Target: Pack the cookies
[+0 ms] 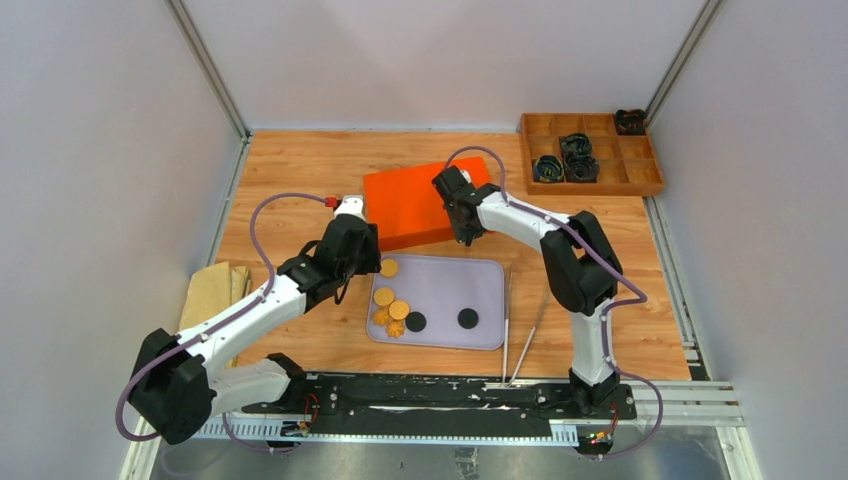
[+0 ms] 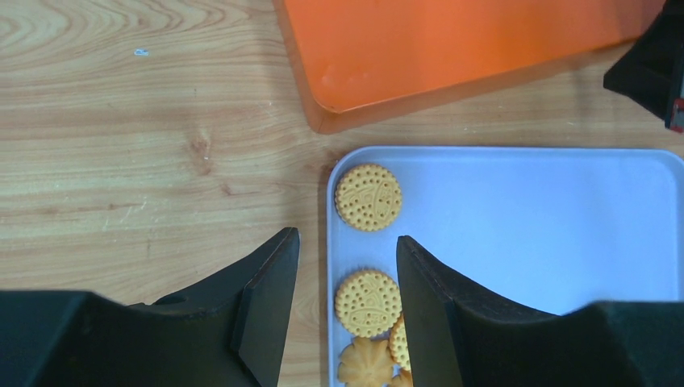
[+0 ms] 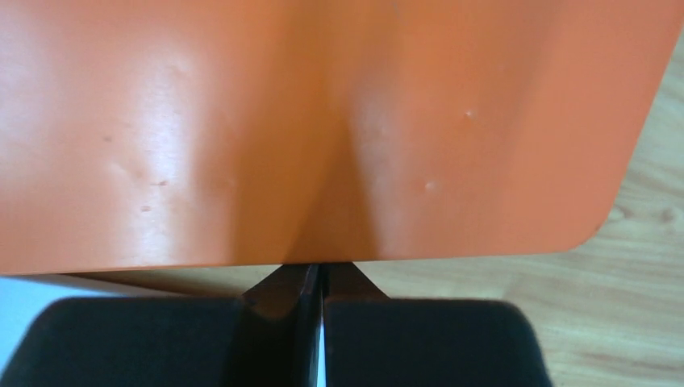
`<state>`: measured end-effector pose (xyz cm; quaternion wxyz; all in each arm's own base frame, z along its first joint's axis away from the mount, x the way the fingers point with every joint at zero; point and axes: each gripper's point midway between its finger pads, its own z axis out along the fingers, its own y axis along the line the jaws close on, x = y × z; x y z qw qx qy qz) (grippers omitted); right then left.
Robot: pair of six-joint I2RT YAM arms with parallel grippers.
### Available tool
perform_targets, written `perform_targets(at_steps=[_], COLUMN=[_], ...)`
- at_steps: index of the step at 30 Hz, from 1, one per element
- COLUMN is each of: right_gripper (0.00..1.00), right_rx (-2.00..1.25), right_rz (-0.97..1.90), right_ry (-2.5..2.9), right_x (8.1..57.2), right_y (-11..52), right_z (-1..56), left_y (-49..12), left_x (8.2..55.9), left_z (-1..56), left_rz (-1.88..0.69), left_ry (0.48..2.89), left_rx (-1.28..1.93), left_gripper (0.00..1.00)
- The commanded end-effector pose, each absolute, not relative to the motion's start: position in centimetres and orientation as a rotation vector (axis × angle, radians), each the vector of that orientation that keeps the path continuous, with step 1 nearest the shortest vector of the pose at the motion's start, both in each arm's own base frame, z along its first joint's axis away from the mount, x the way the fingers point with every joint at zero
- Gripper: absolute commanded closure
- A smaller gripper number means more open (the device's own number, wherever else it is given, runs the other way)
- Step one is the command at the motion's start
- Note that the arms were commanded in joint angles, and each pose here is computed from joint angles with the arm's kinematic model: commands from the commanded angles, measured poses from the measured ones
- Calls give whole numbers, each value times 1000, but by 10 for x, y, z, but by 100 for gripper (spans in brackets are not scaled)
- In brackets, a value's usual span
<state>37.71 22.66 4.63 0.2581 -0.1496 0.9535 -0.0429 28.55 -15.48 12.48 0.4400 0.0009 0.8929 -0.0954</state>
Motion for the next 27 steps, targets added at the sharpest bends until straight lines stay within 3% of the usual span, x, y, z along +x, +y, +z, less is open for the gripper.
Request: perform_targets(at_steps=[1, 5, 14, 27], right_gripper=[100, 100, 100, 100], right_rx=[-431, -472, -658, -755], right_rz=[-78, -39, 93, 263], right_ry=[2539, 2554, 2559, 2495], right_x=[405, 413, 380, 390], right_y=[239, 253, 303, 381], right_z=[59, 54, 40, 44], left_y=[-154, -151, -146, -145], left_x=[292, 292, 293, 293], left_z=[142, 142, 150, 157], left_rz=[-225, -205, -190, -187], left_ry=[2167, 2167, 2145, 2135], left_rx=[-6, -11, -26, -38], left_gripper=[46, 46, 46, 45])
